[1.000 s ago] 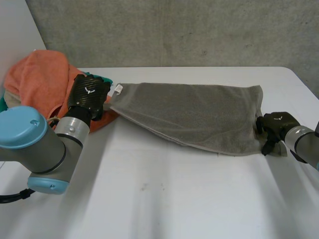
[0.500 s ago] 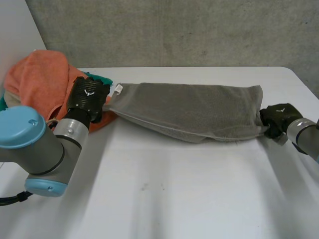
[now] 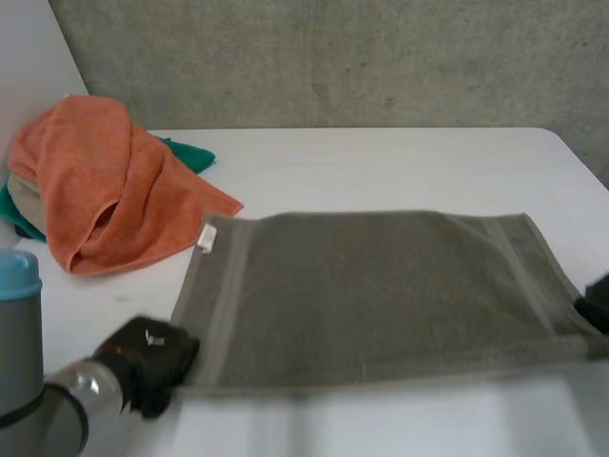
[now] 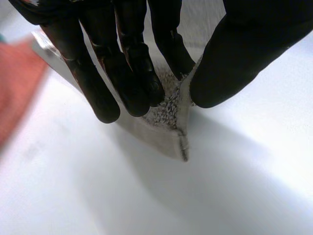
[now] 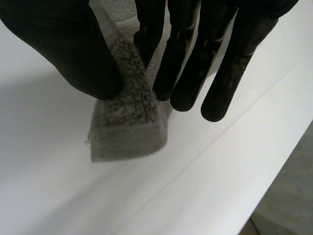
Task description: Fold the laundry.
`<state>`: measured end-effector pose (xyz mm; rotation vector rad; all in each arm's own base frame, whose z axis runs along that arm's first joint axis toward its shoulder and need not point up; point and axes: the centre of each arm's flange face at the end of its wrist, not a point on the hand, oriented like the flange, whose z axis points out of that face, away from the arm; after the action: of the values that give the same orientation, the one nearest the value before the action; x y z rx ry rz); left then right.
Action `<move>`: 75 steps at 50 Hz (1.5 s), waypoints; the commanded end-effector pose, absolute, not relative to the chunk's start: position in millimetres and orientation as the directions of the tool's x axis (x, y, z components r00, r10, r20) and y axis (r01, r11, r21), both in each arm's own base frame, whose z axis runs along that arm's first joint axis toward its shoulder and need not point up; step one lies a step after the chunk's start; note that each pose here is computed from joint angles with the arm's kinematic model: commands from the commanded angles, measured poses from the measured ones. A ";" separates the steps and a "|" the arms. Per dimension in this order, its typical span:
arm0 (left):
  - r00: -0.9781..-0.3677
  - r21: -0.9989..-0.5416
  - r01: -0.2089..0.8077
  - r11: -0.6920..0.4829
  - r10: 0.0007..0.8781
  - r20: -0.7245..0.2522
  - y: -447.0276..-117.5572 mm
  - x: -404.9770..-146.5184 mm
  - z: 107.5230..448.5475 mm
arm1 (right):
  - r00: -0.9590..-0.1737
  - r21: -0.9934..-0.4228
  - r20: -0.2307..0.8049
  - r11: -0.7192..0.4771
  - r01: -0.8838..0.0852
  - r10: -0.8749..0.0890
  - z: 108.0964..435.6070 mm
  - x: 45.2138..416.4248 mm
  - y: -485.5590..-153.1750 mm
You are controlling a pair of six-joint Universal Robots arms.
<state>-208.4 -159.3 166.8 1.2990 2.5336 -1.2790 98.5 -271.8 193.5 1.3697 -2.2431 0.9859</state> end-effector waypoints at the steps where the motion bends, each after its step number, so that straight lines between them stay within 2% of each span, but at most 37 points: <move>1: -0.565 -0.605 0.757 0.245 0.710 -0.420 -156.0 -209.1 164.7 | -0.444 -0.335 0.604 0.294 -0.895 -0.662 189.2 88.7 -261.8; 5: -0.582 -0.664 0.729 0.163 0.658 -0.477 -187.7 -222.8 169.8 | -0.441 -0.357 0.648 0.264 -0.896 -0.621 187.4 91.6 -280.1; 11: -0.619 -0.727 0.684 0.050 0.568 -0.543 -245.6 -245.8 166.6 | -0.466 -0.448 0.682 0.182 -0.875 -0.564 173.5 126.6 -320.2; 14: -0.637 -0.743 0.669 0.007 0.521 -0.568 -266.6 -254.2 165.0 | -0.474 -0.466 0.711 0.157 -0.871 -0.519 169.6 137.0 -339.9; 18: -0.670 -0.757 0.650 -0.068 0.420 -0.613 -304.8 -272.1 161.9 | -0.465 -0.458 0.760 0.133 -0.879 -0.455 161.0 145.7 -367.8; 24: -0.687 -0.764 0.632 -0.128 0.364 -0.629 -335.8 -294.3 154.6 | -0.442 -0.446 0.802 0.091 -0.891 -0.402 145.2 163.4 -399.5; 28: -0.692 -0.765 0.625 -0.156 0.344 -0.635 -354.6 -303.8 145.9 | -0.449 -0.458 0.819 0.063 -0.886 -0.356 137.7 167.4 -420.2; 32: -0.683 -0.746 0.633 -0.208 0.304 -0.664 -371.6 -312.6 140.4 | -0.452 -0.469 0.847 0.009 -0.883 -0.281 134.1 174.4 -440.9; 37: -0.645 -0.697 0.665 -0.267 0.266 -0.717 -383.2 -319.9 131.1 | -0.460 -0.475 0.869 -0.047 -0.879 -0.183 127.8 180.0 -461.5; 41: -0.659 -0.693 0.645 -0.323 0.224 -0.718 -384.8 -325.3 135.6 | -0.474 -0.483 0.872 -0.053 -0.874 -0.125 125.0 183.9 -466.6; 44: -0.681 -0.693 0.610 -0.384 0.192 -0.706 -377.9 -335.1 148.6 | -0.516 -0.523 0.850 -0.054 -0.851 -0.103 134.7 191.2 -462.6; 49: -0.711 -0.691 0.574 -0.440 0.151 -0.687 -364.7 -334.1 178.4 | -0.672 -0.675 0.738 -0.076 -0.734 -0.060 181.3 189.2 -450.0; 50: -0.711 -0.692 0.572 -0.441 0.153 -0.686 -362.1 -333.5 178.2 | -0.728 -0.728 0.684 -0.099 -0.678 -0.048 204.3 187.5 -441.5; 53: -0.709 -0.694 0.572 -0.437 0.162 -0.686 -351.0 -330.0 180.1 | -0.792 -0.791 0.607 -0.135 -0.596 -0.062 230.8 185.1 -427.4; 55: -0.706 -0.698 0.578 -0.423 0.169 -0.688 -342.4 -324.7 182.8 | -0.820 -0.825 0.561 -0.155 -0.543 -0.113 244.9 178.1 -414.6; 57: -0.705 -0.698 0.579 -0.422 0.172 -0.688 -334.8 -320.8 188.6 | -0.824 -0.838 0.544 -0.139 -0.527 -0.157 245.9 168.9 -407.7; 58: -0.704 -0.699 0.579 -0.419 0.176 -0.688 -330.6 -318.8 190.1 | -0.819 -0.845 0.535 -0.108 -0.524 -0.208 241.4 159.9 -400.9; 62: -0.711 -0.722 0.567 -0.396 0.209 -0.672 -310.6 -308.4 190.8 | -0.821 -0.859 0.485 0.008 -0.511 -0.300 227.6 136.5 -385.1; 68: -0.751 -0.790 0.506 -0.347 0.273 -0.601 -288.0 -297.4 188.5 | -0.829 -0.845 0.440 0.154 -0.513 -0.347 202.9 112.8 -368.9; 75: -0.763 -0.814 0.487 -0.317 0.298 -0.573 -280.9 -292.9 183.0 | -0.774 -0.788 0.514 0.152 -0.596 -0.369 172.9 100.2 -369.6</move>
<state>-295.7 -285.7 188.0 1.0262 1.7085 -2.2303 107.5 -367.7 197.6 0.8745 -2.2624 1.7403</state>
